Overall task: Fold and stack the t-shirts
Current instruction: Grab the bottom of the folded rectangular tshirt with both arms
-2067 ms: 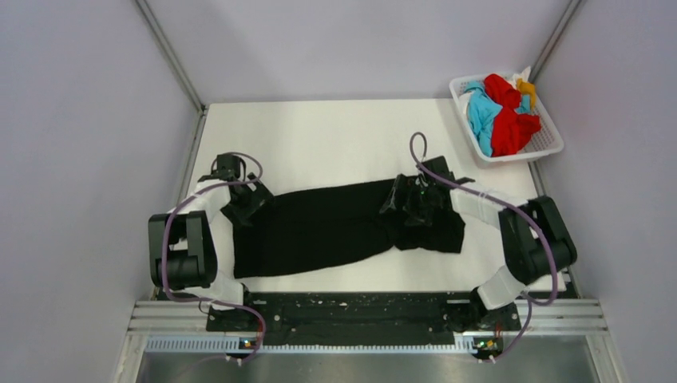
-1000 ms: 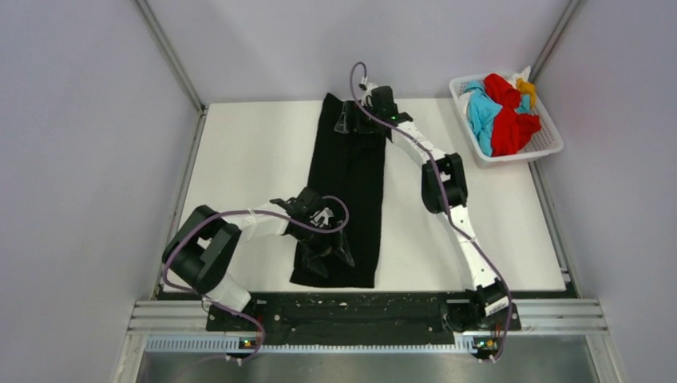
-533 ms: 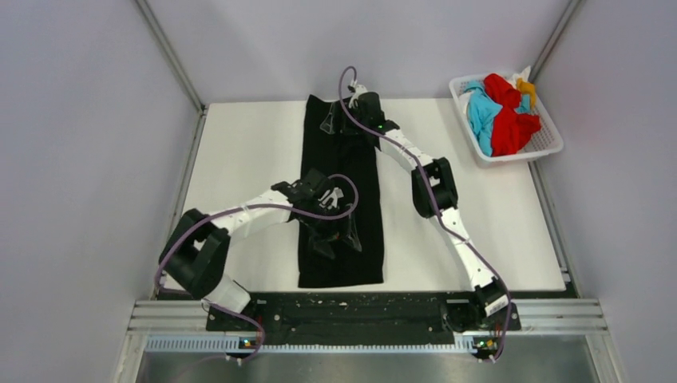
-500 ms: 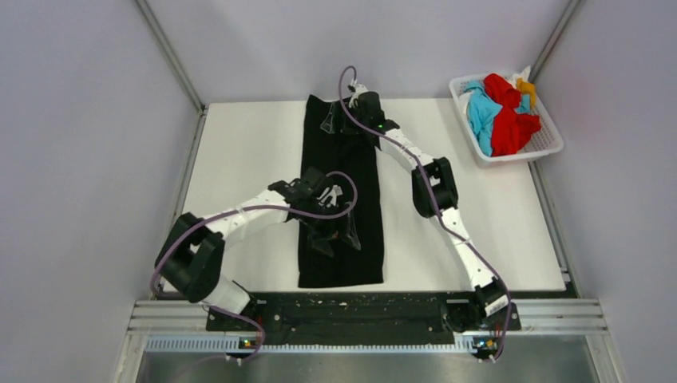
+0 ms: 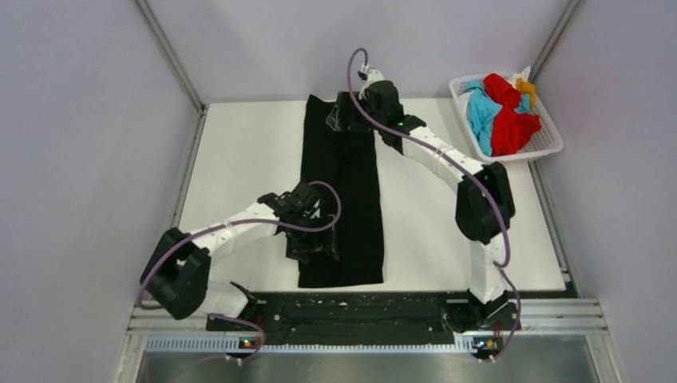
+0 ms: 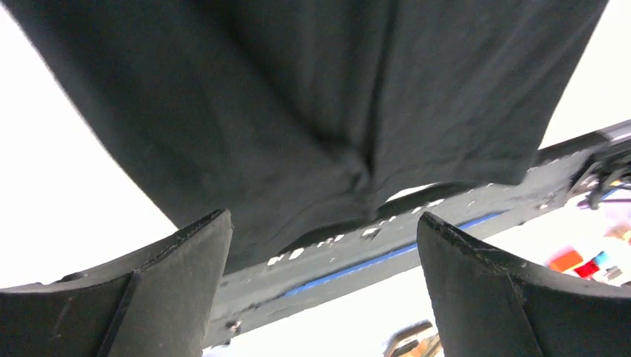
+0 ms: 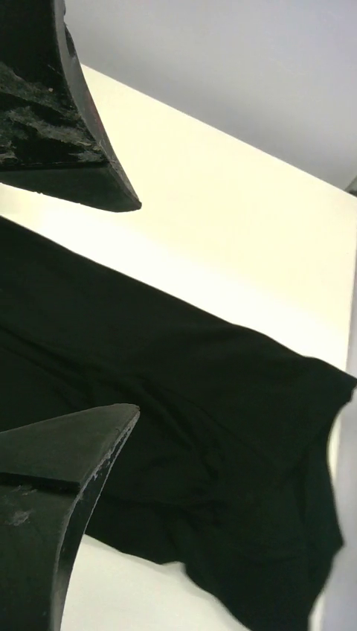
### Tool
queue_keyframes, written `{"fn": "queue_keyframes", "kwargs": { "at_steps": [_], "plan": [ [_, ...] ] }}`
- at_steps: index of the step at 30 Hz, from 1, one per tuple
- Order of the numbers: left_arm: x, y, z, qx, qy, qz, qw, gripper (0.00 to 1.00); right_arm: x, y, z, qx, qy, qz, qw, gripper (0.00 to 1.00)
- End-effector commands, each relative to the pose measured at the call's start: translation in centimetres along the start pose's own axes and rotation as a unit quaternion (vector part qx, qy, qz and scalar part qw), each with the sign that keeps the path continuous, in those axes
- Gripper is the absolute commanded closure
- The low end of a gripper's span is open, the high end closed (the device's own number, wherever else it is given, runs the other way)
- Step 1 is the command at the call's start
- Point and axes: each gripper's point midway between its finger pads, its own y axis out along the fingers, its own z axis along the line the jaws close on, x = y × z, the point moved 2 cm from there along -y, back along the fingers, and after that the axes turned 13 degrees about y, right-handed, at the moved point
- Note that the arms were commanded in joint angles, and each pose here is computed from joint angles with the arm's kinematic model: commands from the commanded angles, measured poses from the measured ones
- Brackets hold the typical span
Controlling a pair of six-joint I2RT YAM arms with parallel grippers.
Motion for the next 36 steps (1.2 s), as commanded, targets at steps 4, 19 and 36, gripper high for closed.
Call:
{"fn": "queue_keyframes", "kwargs": {
  "at_steps": [4,19,36],
  "plan": [
    [-5.5,-3.2,3.6,0.058,-0.034,-0.036,0.997,0.01,-11.7,-11.1,-0.7,-0.107,0.048,0.074,0.990,0.01],
    [-7.6,0.9,3.8,-0.012,-0.098,-0.042,0.994,0.38,-30.9,-27.1,-3.1,-0.190,0.188,0.219,0.938,0.14],
    [-7.9,1.2,6.5,0.070,-0.100,-0.049,0.991,0.92,-35.8,-28.8,-4.1,-0.204,0.215,0.264,0.918,0.46]
  ]
}}
